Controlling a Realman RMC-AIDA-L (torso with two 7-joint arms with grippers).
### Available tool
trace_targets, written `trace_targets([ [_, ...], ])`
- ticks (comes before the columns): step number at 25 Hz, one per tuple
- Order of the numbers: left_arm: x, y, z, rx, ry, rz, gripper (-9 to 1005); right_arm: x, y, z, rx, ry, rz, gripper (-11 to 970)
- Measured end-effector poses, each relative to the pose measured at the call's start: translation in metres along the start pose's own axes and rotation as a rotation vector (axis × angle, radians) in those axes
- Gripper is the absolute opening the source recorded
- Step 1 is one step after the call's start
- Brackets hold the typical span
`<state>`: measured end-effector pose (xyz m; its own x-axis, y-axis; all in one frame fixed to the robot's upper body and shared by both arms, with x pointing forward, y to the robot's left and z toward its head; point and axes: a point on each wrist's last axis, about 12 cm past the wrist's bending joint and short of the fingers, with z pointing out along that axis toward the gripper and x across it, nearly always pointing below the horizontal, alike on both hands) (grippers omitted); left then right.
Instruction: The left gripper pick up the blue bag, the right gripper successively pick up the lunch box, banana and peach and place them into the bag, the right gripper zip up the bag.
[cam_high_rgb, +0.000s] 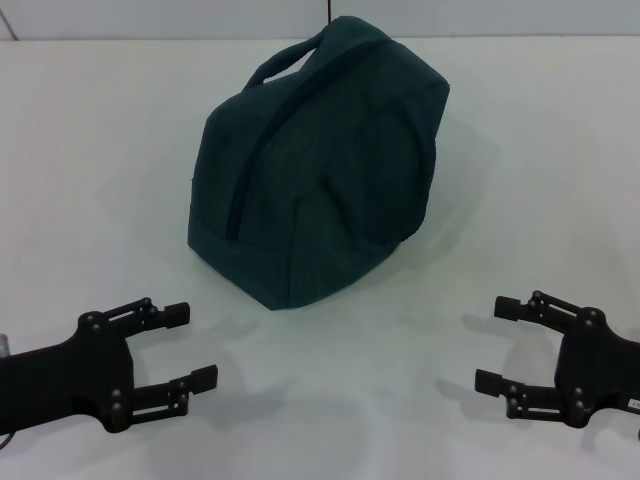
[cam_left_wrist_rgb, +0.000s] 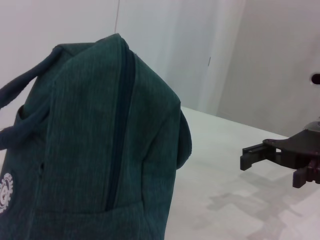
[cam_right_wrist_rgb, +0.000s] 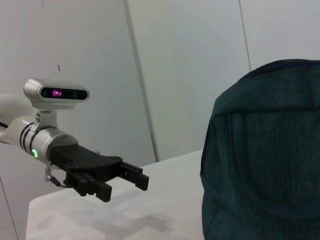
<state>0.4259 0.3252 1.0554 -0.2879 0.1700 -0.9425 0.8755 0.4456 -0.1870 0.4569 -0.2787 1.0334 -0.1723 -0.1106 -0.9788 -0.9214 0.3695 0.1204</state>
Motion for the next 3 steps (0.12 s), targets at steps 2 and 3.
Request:
trace_targets([
  [2, 0.0000, -0.0003, -0.0001, 0.002, -0.001, 0.000, 802, -0.0001, 0.0000, 0.0002, -0.001, -0.001, 0.000, 886],
  [3, -0.0001, -0.0004, -0.0001, 0.003, -0.002, 0.000, 802, -0.0003, 0.0000, 0.0003, -0.001, -0.002, 0.000, 886],
])
